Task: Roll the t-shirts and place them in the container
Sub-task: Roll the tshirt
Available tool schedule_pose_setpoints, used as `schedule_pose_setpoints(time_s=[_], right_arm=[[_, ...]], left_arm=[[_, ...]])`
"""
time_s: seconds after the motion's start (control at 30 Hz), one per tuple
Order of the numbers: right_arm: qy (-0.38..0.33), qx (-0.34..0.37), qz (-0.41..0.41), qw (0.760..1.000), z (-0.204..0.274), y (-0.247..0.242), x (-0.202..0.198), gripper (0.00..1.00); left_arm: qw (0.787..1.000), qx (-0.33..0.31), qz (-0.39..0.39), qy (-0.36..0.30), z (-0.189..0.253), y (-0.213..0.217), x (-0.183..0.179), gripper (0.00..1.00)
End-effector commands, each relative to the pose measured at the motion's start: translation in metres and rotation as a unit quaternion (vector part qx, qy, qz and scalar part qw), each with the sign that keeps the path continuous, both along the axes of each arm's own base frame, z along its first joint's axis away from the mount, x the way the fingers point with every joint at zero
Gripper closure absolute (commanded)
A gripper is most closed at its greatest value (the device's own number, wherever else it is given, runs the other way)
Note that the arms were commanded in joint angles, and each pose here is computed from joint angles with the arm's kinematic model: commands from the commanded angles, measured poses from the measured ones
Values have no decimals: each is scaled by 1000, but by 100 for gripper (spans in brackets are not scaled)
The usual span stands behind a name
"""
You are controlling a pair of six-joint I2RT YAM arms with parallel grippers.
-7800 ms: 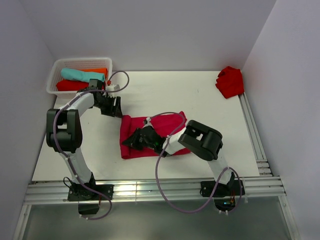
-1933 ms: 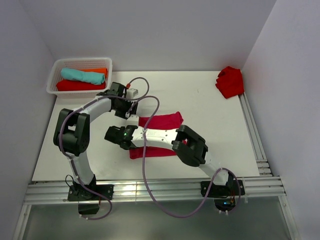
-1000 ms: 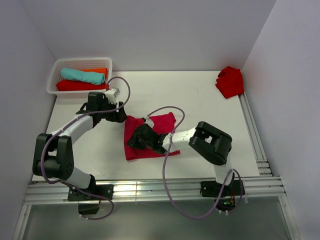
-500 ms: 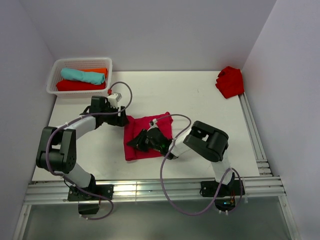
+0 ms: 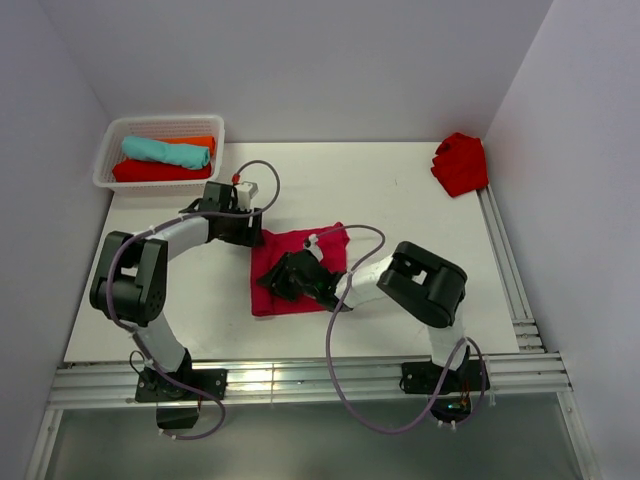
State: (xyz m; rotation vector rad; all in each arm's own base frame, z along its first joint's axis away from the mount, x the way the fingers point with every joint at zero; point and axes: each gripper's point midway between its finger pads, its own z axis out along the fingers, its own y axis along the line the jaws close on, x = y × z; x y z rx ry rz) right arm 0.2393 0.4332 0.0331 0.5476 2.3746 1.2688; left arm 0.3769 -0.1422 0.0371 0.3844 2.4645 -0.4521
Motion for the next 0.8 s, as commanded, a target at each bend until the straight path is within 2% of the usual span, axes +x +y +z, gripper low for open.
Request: schedule_pose_setpoints(time_s=[0.0, 0.3, 0.53, 0.77], right_arm=[[-20, -97, -29, 995, 1, -18, 5, 51], [-72, -213, -51, 973, 37, -21, 8, 47], [-114, -302, -61, 945, 63, -17, 7, 47], [-134, -331, -27, 934, 67, 7, 7, 47]], left_arm=[[998, 48, 27, 6, -3, 8, 6, 30], [997, 74, 29, 10, -5, 2, 8, 30], [997, 78, 25, 13, -6, 0, 6, 31], [997, 78, 22, 13, -7, -2, 6, 31]])
